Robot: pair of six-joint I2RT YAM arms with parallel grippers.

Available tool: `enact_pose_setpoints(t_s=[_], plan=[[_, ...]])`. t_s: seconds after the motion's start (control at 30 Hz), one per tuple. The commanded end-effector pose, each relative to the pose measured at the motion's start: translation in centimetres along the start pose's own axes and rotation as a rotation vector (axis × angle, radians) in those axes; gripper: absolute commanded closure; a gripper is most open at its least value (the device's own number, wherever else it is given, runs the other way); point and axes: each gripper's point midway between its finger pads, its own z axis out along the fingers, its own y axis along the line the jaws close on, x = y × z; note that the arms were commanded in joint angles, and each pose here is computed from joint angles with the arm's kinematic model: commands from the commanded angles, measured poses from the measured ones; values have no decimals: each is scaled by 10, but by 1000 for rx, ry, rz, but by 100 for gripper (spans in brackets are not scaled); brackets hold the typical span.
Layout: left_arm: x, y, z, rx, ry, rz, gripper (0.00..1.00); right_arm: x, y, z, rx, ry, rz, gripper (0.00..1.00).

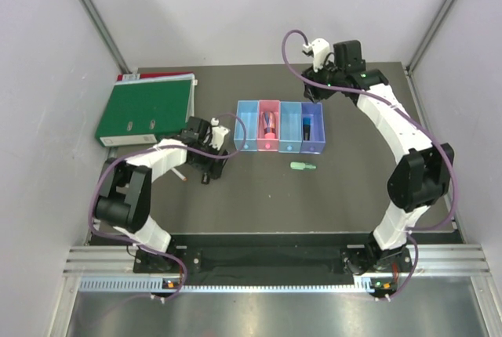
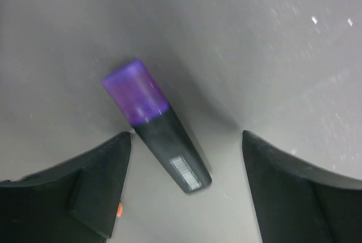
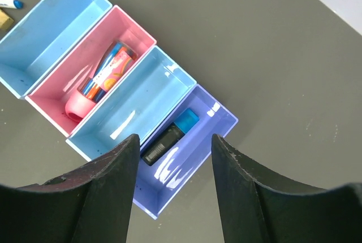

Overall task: Sort the stationery into containers
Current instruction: Pick up the pen from the center of the board, then place the pen in the storage box.

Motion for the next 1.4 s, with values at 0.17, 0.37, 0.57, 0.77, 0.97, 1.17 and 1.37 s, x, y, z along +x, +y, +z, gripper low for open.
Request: enact_pose_setpoints(t_s=[0.17, 0.37, 0.57, 0.77, 0.97, 1.17, 1.37], plan=[[-15, 8, 15, -13, -13, -48, 63, -11, 13, -34, -23, -35, -104, 46], [-14, 4, 8, -2, -28, -38, 100, 74, 29, -42, -113, 159, -344, 38], [-46, 1, -23, 10, -127, -10, 100, 122, 51, -58, -215, 232, -532, 29], [-98, -1, -79, -7, -335, 92, 100, 148, 76, -59, -289, 281, -651, 29], [-137, 0, -127, -47, -495, 189, 100, 162, 98, -49, -344, 300, -685, 29], [-168, -7, -163, -70, -665, 253, 100, 133, 79, -41, -205, 209, -571, 30], [-196, -35, -161, 34, -723, 248, 100, 96, 15, -65, 92, 40, -237, 27]])
